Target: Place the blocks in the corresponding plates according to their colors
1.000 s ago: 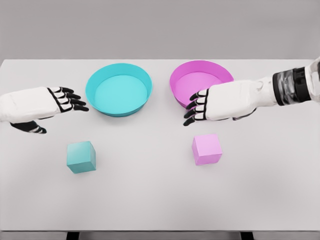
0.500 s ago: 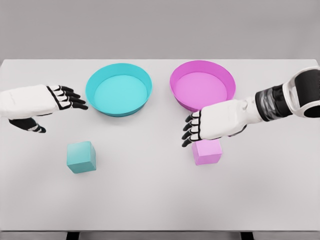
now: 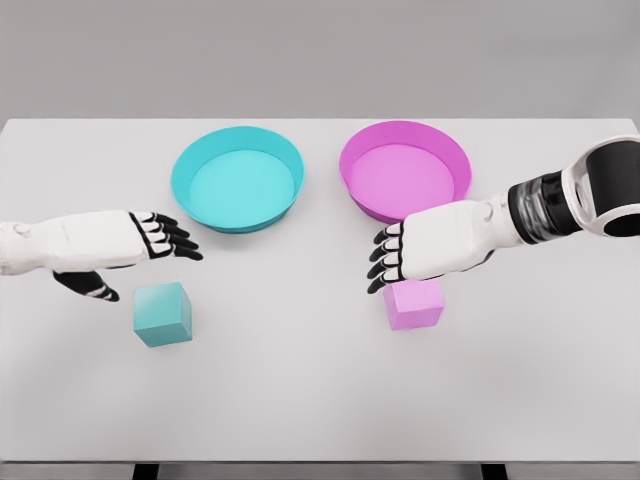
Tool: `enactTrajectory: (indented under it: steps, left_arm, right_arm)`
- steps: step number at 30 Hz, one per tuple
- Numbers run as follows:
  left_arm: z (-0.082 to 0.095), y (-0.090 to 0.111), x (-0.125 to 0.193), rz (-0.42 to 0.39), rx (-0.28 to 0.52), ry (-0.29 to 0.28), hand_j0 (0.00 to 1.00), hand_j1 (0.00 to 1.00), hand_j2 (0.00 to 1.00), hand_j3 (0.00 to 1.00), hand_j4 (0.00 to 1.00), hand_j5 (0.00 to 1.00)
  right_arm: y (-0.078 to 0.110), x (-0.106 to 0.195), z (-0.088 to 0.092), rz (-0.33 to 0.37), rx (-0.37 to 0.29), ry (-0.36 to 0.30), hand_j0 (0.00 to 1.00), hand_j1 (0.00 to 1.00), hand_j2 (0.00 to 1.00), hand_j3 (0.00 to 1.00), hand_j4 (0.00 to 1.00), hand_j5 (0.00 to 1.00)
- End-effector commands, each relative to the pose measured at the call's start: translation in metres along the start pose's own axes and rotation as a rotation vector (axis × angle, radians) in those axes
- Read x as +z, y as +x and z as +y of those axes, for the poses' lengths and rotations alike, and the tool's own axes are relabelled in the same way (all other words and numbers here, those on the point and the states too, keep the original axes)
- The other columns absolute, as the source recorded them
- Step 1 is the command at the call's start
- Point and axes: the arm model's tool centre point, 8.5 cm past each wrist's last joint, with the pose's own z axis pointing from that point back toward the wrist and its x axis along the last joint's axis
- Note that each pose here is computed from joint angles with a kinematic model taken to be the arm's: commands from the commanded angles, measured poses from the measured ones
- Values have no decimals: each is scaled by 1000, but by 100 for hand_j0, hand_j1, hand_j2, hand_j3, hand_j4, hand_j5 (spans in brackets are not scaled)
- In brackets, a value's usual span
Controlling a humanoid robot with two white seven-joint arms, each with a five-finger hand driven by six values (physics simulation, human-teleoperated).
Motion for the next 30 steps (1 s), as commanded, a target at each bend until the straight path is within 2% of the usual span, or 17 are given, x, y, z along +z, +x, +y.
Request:
enactTrajectory:
  steps: [1,7,9,11,15,19,21,30]
  left_arm:
    - [-6,4,-6,-21,14,-13,100,100,100,100,100,100]
    - [-12,1,7,6,11,-59,100,100,100,100,100,100]
    - [-24,5,3,-6,36,-72,100,100,100,100,100,100]
    - [-27,7,1,-7,28,-84,100,100,100,100,100,100]
    - [-28,7,-4,-7,16,-83,100,100,100,100,100,100]
    - [-29,11,-13,-23,17,-68,100,100,100,100,100,100]
    - [-31,11,-14,-19,7,-76,100,100,100,100,100,100]
    - [-30,14,-26,-40,16,-48,100,100,100,100,100,100]
  right_arm:
    - [0,0,0,1,-3,-2,100,100,100,100,100,100]
    - [8,-13,12,-38,-21,32,100,100,100,100,100,100]
    - [6,-13,13,-35,-20,34,100,100,100,100,100,100]
    - [7,-14,14,-36,-22,37,100,100,100,100,100,100]
    - [6,-16,14,-33,-9,44,100,100,100,100,100,100]
    - [10,-29,18,-54,14,78,100,100,100,100,100,100]
    - [9,-28,19,-51,12,82,100,100,100,100,100,100]
    - [6,-28,22,-43,1,85,100,100,100,100,100,100]
